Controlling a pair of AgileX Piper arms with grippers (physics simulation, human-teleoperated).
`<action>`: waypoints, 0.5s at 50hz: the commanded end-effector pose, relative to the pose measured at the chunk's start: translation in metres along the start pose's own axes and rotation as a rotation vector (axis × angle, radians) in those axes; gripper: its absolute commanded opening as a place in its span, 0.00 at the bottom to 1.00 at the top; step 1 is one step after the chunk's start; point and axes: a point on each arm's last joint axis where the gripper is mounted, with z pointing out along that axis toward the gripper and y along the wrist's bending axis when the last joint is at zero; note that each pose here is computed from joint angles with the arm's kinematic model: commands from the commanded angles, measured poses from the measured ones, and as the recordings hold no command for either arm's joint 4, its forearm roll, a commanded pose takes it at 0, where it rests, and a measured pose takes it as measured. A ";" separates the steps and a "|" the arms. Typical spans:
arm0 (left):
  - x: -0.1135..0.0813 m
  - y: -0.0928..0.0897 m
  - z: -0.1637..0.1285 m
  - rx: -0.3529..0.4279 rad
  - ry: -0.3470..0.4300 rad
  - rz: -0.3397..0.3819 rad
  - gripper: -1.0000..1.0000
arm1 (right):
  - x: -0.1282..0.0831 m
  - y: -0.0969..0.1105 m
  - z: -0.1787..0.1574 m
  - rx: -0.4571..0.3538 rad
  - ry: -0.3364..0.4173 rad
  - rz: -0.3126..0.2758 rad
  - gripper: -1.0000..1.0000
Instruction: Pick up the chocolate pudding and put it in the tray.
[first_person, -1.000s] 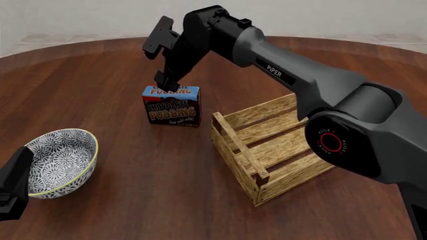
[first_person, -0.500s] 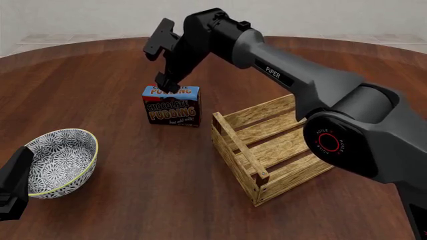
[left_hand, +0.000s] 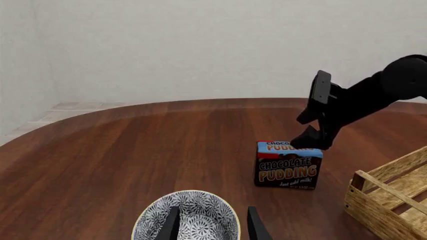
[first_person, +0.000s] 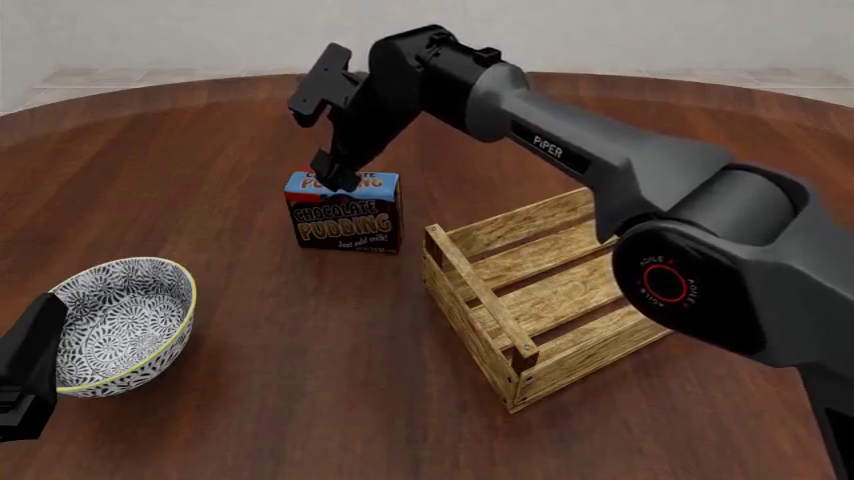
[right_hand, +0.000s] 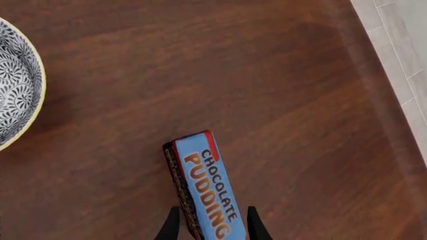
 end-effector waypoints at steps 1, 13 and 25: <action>0.000 0.000 0.000 0.000 0.000 0.000 1.00 | 0.003 0.001 0.000 0.002 -0.002 0.009 1.00; 0.000 0.000 0.000 0.000 0.000 0.000 1.00 | 0.006 -0.004 0.004 0.006 0.005 0.017 1.00; 0.000 0.000 0.000 0.000 0.000 0.000 1.00 | 0.007 -0.010 0.008 0.013 0.010 0.023 1.00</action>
